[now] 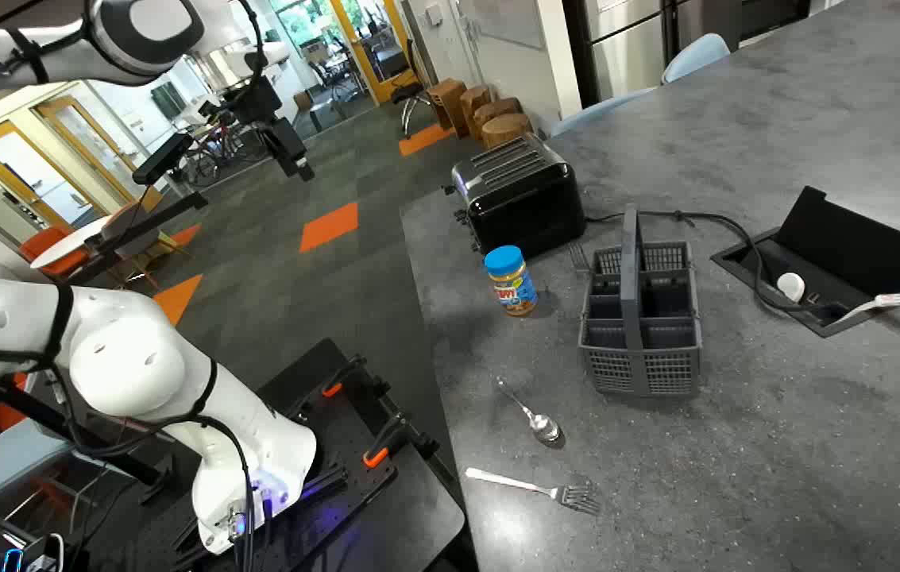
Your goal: Remove the lid from the jar and put it on the table
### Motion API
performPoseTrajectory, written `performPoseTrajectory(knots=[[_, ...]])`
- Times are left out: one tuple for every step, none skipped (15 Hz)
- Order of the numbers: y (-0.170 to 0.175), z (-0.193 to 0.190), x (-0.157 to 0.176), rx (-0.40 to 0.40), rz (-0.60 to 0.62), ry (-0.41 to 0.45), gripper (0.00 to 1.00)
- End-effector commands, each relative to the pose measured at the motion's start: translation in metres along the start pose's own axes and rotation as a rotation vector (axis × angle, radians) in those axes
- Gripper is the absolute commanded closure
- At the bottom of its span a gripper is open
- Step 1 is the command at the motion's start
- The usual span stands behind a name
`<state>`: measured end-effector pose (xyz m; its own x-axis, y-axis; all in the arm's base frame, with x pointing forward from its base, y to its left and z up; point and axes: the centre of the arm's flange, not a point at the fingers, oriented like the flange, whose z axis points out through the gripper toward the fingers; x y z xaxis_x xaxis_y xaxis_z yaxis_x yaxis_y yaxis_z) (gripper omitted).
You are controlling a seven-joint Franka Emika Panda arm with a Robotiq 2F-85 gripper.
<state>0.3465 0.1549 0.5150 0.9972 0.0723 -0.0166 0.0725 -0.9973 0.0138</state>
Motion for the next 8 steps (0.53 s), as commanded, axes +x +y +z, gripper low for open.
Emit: performPoseTrajectory(knots=[[0.000,0.000,0.000,0.000,0.000,0.000,0.00],[0.000,0.000,0.000,0.000,0.000,0.000,0.00],[0.000,0.000,0.000,0.000,0.000,0.000,0.00],[0.000,0.000,0.000,0.000,0.000,0.000,0.00],[0.000,0.000,0.000,0.000,0.000,0.000,0.00],[0.003,0.001,0.006,-0.021,0.013,0.018,0.00],[0.008,0.004,0.012,-0.039,0.028,0.036,0.00],[0.016,0.007,0.020,-0.047,0.039,0.050,0.00]])
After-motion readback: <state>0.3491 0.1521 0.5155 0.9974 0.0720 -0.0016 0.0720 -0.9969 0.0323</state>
